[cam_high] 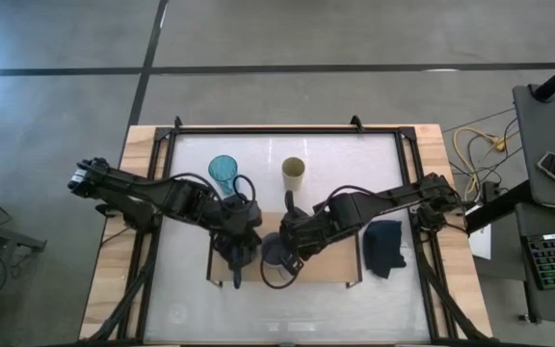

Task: Stack small to large cups/mugs on shelf
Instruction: Adjust the mugs on the shelf

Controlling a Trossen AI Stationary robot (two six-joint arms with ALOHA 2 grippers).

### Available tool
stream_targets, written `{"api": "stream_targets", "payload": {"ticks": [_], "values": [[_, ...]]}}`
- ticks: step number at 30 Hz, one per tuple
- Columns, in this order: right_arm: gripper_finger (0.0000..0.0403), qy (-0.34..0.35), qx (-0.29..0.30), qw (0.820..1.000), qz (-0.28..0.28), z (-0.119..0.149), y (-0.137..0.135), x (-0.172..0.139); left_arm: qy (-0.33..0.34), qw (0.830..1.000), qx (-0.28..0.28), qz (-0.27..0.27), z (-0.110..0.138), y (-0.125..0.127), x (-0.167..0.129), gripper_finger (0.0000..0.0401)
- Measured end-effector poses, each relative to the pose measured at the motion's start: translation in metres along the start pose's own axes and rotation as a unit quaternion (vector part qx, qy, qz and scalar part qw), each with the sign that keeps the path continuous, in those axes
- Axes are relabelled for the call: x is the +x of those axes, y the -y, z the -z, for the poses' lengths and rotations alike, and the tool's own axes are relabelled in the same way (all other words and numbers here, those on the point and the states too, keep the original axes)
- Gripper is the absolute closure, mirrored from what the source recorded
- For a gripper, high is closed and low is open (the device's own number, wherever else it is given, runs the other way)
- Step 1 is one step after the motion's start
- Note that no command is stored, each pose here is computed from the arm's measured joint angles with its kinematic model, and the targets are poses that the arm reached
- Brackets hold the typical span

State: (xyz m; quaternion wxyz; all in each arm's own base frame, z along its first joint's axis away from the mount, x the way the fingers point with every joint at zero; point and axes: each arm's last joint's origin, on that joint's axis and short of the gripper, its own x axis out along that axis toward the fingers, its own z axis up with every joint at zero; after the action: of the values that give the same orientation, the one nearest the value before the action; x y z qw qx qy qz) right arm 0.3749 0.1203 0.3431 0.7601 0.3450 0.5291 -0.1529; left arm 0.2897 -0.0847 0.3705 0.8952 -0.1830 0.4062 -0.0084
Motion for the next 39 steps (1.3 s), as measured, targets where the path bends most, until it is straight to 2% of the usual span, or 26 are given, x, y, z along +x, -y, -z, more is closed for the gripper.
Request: {"api": "stream_targets", "payload": {"ticks": [15,21,26,39], "values": [[0.0394,0.005,0.010,1.000,0.000,0.002,-0.002,0.000,0.003,1.000,0.016,-0.011,-0.004,-0.009,0.000,0.0401],[0.0394,0.010,0.013,1.000,0.010,0.003,-0.001,0.000,-0.031,0.999,0.011,-0.037,0.001,-0.018,-0.003,0.0401],[0.0394,0.010,0.016,1.000,0.012,0.003,0.000,0.000,-0.030,0.999,0.011,-0.020,0.000,-0.016,-0.002,0.0401],[0.0394,-0.003,0.015,1.000,-0.004,0.011,-0.006,0.000,-0.020,0.999,0.021,-0.014,-0.003,-0.015,0.000,0.0401]]}}
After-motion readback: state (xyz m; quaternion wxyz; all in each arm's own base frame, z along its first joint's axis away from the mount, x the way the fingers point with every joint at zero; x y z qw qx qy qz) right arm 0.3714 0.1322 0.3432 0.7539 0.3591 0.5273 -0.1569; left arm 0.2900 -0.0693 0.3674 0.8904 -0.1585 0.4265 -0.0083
